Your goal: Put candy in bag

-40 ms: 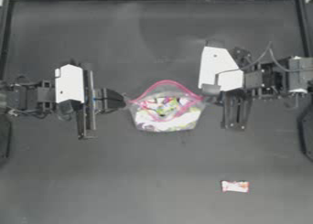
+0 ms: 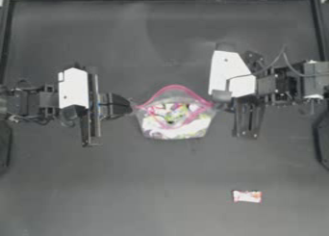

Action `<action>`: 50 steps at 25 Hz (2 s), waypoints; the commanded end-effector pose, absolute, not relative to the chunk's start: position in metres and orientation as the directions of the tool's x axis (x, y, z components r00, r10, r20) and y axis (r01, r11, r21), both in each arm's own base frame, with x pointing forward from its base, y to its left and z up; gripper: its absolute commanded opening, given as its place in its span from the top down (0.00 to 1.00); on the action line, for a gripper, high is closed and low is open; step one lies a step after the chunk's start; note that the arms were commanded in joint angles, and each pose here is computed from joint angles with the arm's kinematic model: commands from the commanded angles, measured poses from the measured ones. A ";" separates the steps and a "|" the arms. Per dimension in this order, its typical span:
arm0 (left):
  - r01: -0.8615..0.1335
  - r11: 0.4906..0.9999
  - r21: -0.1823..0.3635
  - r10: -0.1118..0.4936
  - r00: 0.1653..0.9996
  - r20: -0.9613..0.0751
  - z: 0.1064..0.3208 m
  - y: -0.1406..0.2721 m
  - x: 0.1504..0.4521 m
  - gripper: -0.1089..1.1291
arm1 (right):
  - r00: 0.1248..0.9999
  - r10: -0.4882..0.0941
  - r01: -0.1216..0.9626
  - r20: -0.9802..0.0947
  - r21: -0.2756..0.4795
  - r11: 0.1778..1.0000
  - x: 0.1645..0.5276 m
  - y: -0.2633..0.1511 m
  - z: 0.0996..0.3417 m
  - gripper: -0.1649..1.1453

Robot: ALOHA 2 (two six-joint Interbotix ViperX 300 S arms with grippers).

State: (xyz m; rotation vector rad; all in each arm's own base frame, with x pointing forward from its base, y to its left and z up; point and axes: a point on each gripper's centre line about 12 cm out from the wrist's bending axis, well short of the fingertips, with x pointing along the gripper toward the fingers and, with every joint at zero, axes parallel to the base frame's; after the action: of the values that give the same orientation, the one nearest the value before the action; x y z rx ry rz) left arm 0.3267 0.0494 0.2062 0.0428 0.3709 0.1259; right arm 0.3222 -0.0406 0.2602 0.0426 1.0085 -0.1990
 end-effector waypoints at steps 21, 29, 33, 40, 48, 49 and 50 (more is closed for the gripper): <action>-0.061 0.996 0.060 0.078 0.938 -0.337 0.231 0.029 0.326 0.88 | 0.598 -0.098 0.140 -0.795 -0.016 0.990 0.333 -0.015 0.271 0.84; -0.060 0.997 0.057 0.077 0.924 -0.374 0.221 0.029 0.328 0.88 | 0.587 -0.093 0.139 -0.804 -0.013 0.990 0.335 -0.015 0.255 0.84; -0.059 0.997 0.057 0.076 0.917 -0.391 0.215 0.030 0.331 0.88 | 0.585 -0.092 0.137 -0.806 -0.013 0.990 0.336 -0.015 0.251 0.84; -0.043 0.998 0.054 0.062 0.903 -0.425 0.202 0.025 0.335 0.88 | 0.576 -0.075 0.139 -0.814 0.007 0.990 0.336 -0.013 0.237 0.84; -0.036 0.998 0.055 0.056 0.894 -0.444 0.189 0.024 0.338 0.88 | 0.567 -0.068 0.135 -0.821 0.011 0.991 0.338 -0.012 0.221 0.84; -0.035 0.998 0.055 0.056 0.891 -0.450 0.186 0.024 0.339 0.88 | 0.562 -0.069 0.134 -0.824 0.009 0.991 0.338 -0.012 0.219 0.84; -0.034 0.998 0.056 0.056 0.890 -0.453 0.184 0.024 0.340 0.88 | 0.556 -0.068 0.134 -0.828 0.008 0.991 0.339 -0.012 0.215 0.84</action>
State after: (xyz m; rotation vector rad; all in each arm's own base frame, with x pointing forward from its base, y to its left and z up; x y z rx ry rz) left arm 0.3342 0.0246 0.1764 0.0419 0.5049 0.0497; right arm 0.3364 -0.0123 0.2111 0.0739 0.9955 -0.1223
